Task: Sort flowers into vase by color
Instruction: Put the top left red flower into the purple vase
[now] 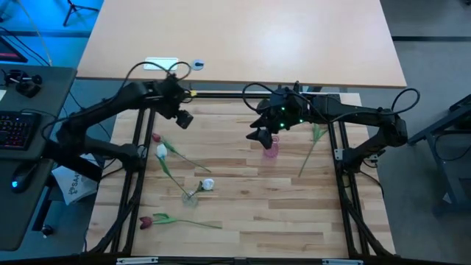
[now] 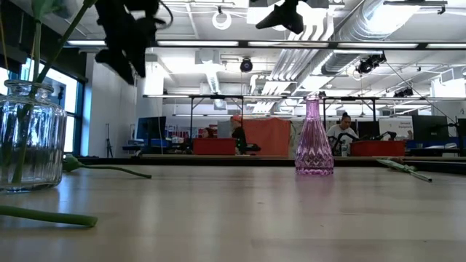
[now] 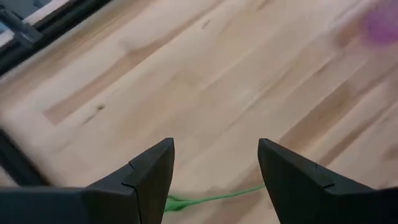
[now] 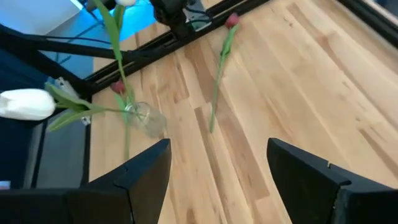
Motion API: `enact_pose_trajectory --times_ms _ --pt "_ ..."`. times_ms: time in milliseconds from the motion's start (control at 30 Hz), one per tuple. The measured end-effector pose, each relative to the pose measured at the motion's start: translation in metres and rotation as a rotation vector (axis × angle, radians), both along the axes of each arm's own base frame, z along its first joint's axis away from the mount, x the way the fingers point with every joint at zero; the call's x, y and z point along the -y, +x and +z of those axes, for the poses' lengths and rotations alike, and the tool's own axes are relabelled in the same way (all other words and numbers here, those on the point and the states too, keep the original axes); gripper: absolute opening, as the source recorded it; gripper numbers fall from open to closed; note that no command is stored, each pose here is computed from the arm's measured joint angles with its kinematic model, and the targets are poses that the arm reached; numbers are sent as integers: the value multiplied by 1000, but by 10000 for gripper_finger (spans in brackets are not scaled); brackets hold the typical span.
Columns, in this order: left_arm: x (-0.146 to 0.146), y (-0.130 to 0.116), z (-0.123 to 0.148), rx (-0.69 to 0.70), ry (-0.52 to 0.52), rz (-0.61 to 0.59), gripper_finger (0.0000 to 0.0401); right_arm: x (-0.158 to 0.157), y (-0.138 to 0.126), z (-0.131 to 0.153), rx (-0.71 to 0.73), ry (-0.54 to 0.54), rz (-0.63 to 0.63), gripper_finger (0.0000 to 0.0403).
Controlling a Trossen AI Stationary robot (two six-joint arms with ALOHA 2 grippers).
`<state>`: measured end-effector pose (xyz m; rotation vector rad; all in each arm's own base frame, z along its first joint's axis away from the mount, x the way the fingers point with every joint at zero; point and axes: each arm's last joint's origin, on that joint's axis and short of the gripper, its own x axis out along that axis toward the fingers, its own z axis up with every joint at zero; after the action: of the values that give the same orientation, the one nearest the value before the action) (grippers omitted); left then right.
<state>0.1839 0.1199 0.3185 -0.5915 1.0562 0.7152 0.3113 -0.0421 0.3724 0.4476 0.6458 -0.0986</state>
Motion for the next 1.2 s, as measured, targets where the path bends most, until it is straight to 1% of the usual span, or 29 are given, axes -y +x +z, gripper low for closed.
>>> enact_pose_trajectory --times_ms 100,200,300,367,433,533,667,733,900,1000,1100,1200 --pt "-15 7 -15 -98 -8 -87 220 1 0 0 -1 -11 -28 261" --pt "-28 12 -31 -197 -33 -168 220 2 0 0 -5 3 -94 261" --pt "-36 13 -44 -292 -70 -276 220 3 0 0 -7 16 -134 261" --pt "-38 14 -51 -326 -89 -345 220 4 0 0 -7 21 -167 261" --pt "-37 15 -57 -325 -116 -408 220 5 0 0 -7 22 -213 261" --pt "-27 12 -68 -285 -161 -504 220 6 0 0 -6 32 -264 261" --pt "-1 -1 -84 -309 -204 -617 220 6 0 0 -7 14 -252 261" --pt "14 -8 -92 -333 -194 -669 220 6 0 0 -8 -8 -235 261" --pt "39 -25 -118 -392 -97 -828 220 6 0 0 -11 -52 -202 261" --pt "50 -31 -136 -416 -90 -933 220 6 0 0 -14 -77 -184 261" --pt "55 -32 -146 -444 -53 -965 220 6 -1 -1 -23 -95 -169 261" --pt "55 -26 -149 -434 17 -941 220 6 -2 -2 -35 -112 -155 261"
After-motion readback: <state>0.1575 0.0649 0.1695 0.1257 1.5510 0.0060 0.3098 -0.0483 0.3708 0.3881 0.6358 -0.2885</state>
